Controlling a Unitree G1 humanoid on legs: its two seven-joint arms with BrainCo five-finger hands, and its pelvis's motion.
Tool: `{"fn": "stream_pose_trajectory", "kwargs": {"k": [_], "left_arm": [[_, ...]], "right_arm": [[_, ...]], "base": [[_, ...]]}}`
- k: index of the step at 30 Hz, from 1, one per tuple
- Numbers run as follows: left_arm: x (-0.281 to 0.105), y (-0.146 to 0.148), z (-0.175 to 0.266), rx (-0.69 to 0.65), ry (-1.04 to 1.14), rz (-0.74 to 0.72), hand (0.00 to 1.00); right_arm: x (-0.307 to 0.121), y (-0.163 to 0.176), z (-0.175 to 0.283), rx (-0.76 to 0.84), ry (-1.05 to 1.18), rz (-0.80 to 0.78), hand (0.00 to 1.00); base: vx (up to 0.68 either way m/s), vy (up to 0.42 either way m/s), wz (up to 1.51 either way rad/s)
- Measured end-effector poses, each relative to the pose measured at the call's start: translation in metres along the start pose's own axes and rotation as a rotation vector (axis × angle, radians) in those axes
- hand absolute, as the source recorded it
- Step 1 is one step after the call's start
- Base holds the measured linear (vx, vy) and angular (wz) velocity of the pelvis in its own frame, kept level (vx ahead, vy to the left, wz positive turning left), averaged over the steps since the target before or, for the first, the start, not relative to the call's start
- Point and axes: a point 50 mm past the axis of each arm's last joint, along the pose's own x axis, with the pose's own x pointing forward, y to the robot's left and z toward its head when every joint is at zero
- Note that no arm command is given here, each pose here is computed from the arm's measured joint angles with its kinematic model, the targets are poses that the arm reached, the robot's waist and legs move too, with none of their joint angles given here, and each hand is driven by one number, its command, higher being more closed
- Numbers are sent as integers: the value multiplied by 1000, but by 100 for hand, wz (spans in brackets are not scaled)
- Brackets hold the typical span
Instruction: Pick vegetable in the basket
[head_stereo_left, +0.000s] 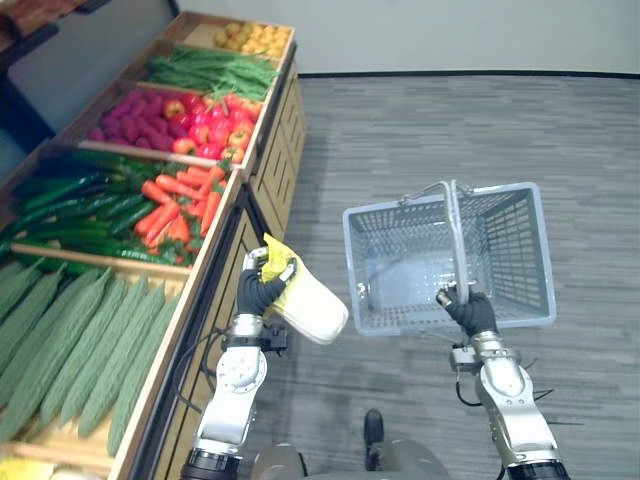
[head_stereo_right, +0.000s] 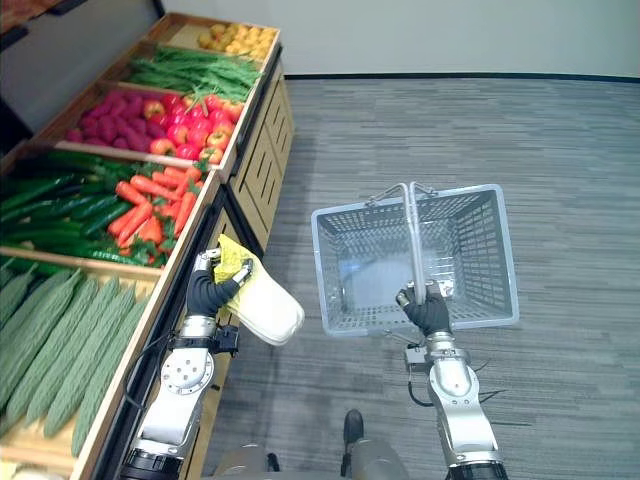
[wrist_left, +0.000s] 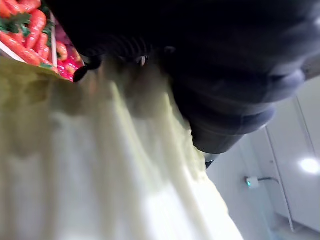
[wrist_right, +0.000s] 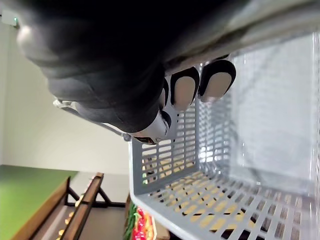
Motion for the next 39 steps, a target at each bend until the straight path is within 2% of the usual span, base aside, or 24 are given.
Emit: {"fn": "stream_pose_trajectory", "kwargs": {"k": [9,15,16,23,30,34,39], "left_arm": [[22,-31,3,139,-61,-199,100],[19,-56,-20,289,2,-356,100],[18,-58,-26,312,26,-375,0],[11,-61,-50,406,129,-433,0],[10,-63,-50,419,128,-443,0],[10,-69,-44,384,114,-439,0],[1,-68,-29,225,96,-380,0]], "right_arm": [[-12,20,-11,135,64,149,100],[-18,43,-1,223,29,270,100],[-19,47,-1,246,29,288,100],[-34,65,-6,411,73,372,100],[-38,71,-5,427,74,414,100],[-38,72,-6,424,77,411,100],[-39,66,-10,390,97,322,100]], "base": [[84,116,-25],[30,41,-15],[5,25,-14],[-10,5,-4],[0,0,0],[-15,-1,7],[-33,3,11]]}}
